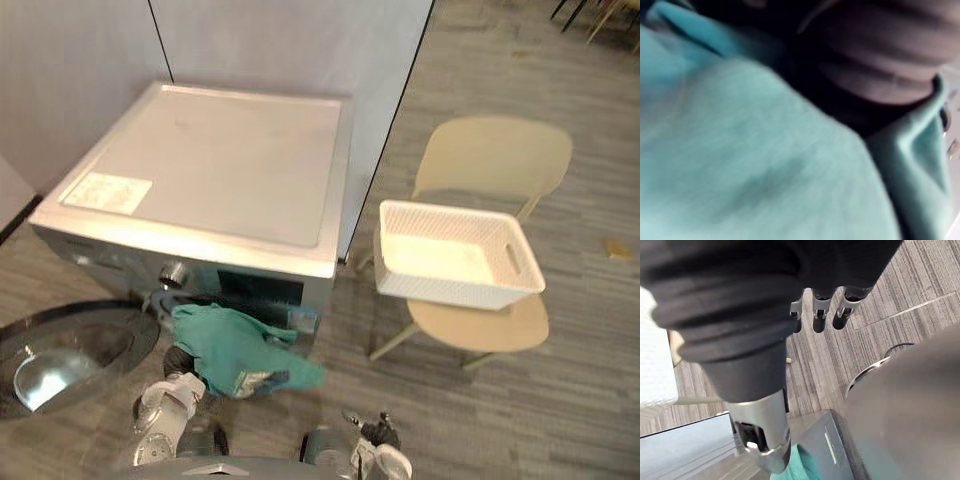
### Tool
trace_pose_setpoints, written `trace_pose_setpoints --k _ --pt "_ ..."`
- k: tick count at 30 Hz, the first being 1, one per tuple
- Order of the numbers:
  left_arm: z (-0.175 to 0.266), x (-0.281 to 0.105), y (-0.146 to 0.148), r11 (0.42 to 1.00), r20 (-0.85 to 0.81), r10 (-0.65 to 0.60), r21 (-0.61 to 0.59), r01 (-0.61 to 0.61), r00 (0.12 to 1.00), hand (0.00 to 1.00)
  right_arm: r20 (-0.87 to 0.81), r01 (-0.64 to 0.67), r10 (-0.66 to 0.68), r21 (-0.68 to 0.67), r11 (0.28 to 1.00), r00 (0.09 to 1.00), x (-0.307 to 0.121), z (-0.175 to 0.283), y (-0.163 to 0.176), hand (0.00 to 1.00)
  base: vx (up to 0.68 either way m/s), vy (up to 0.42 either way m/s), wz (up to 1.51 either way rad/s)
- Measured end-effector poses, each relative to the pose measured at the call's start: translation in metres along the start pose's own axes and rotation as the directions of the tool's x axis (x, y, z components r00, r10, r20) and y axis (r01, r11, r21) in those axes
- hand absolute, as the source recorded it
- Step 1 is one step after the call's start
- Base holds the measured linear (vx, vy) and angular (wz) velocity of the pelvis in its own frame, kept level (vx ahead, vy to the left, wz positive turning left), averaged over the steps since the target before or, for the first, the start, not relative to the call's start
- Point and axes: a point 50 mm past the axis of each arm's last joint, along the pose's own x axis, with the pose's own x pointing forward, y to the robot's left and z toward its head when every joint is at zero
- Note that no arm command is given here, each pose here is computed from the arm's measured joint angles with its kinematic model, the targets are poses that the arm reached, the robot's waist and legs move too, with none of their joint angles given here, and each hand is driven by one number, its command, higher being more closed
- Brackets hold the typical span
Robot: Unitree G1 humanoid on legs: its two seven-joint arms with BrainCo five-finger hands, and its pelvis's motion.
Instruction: Pick up the laundry basket with both hands and put the clothes into the washing machine.
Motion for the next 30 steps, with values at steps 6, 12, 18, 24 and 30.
trace_pose_setpoints --k 6,12,18,24,30 --pt "0.02 0.001 0.002 0.997 0.087 0.065 -0.036 -0.062 0.994 1.0 0.077 -0.047 0.046 0.015 0.999 0.996 0.001 0.018 0.016 0.0 -0.18 -0.004 -0.03" --pt "0.054 0.016 -0.024 0.999 0.227 0.001 -0.047 0.01 0.974 1.0 0.205 -0.064 0.046 0.083 0.995 0.978 0.007 0.062 0.025 0.0 -0.15 -0.059 0.15" --pt "0.084 0.045 -0.037 0.993 0.315 0.068 -0.117 -0.032 0.947 1.0 0.257 -0.027 -0.004 0.116 0.993 0.966 0.007 0.08 0.025 0.0 -0.07 -0.045 -0.16" --pt "0.138 0.073 -0.066 0.98 0.443 0.098 -0.2 -0.008 0.891 1.0 0.269 -0.031 -0.022 0.19 0.981 0.963 0.005 0.082 0.029 0.0 -0.02 -0.004 -0.09" --pt "0.202 0.087 -0.09 0.981 0.554 0.079 -0.191 0.034 0.828 1.0 0.294 -0.058 -0.023 0.265 0.962 0.956 0.001 0.086 0.036 0.0 -0.03 -0.004 -0.16"
